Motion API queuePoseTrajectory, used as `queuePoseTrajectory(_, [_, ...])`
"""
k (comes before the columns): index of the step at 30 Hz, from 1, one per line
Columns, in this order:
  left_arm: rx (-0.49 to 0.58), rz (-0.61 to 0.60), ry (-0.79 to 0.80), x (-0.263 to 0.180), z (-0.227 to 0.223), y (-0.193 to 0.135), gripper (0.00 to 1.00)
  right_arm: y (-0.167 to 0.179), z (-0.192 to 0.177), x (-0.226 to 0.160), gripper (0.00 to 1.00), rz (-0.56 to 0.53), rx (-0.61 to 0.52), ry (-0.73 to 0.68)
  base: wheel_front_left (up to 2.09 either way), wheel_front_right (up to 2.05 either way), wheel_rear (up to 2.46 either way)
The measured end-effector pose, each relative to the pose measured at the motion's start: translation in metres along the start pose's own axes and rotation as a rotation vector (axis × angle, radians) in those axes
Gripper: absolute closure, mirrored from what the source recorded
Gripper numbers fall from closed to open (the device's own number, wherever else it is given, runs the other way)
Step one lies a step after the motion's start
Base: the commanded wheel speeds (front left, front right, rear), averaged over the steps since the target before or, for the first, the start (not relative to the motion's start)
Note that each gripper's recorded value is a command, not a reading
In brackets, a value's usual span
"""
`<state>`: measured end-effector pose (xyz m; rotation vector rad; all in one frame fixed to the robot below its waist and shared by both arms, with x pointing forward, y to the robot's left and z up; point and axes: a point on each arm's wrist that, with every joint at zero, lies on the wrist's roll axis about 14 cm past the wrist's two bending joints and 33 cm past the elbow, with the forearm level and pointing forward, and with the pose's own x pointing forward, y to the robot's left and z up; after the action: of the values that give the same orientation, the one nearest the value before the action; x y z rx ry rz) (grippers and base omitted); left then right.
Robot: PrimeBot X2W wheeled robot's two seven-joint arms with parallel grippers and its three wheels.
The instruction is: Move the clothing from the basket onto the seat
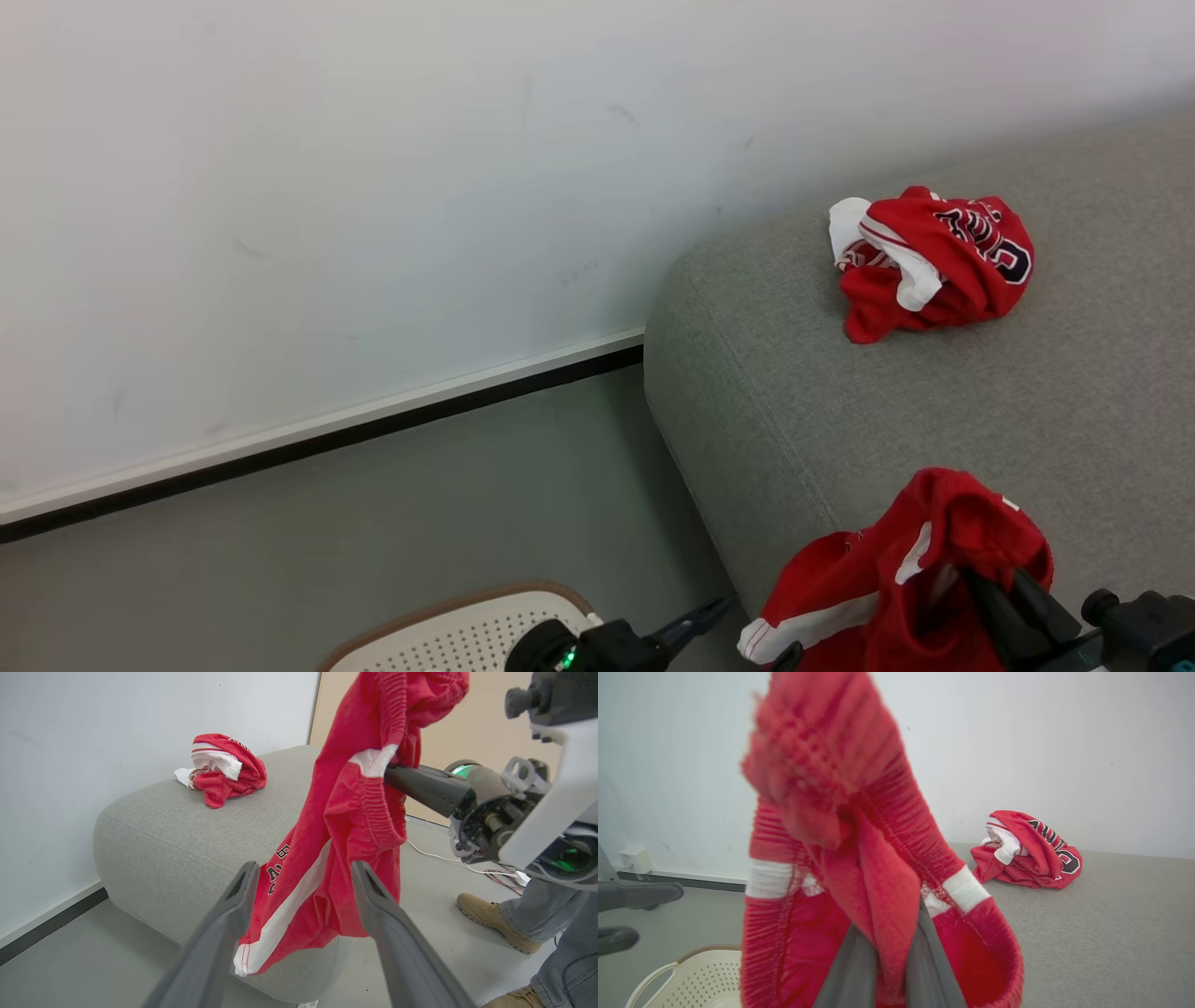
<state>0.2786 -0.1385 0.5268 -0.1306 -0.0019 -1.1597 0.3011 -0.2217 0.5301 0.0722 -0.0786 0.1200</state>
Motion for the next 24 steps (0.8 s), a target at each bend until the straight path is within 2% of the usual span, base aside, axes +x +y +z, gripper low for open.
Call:
queuePoseTrajectory(13, [-0.018,-0.02,0.005,0.005,-0.004,-0.003,0.0,-0.016,0.011,0.0,1.0,-0.058,-0.012,-0.037,0.0,0.0,0.0])
queuePoseTrajectory(21, [-0.043,0.021,0.009,0.005,-0.01,0.016,0.0,-0.023,0.017,0.026,1.0,-0.065,-0.033,-0.056,0.0,0.0,0.0])
queuePoseTrajectory(24, [-0.046,0.034,0.004,0.011,-0.009,0.03,0.0,-0.032,0.028,0.048,1.0,-0.064,-0.079,-0.086,0.0,0.0,0.0])
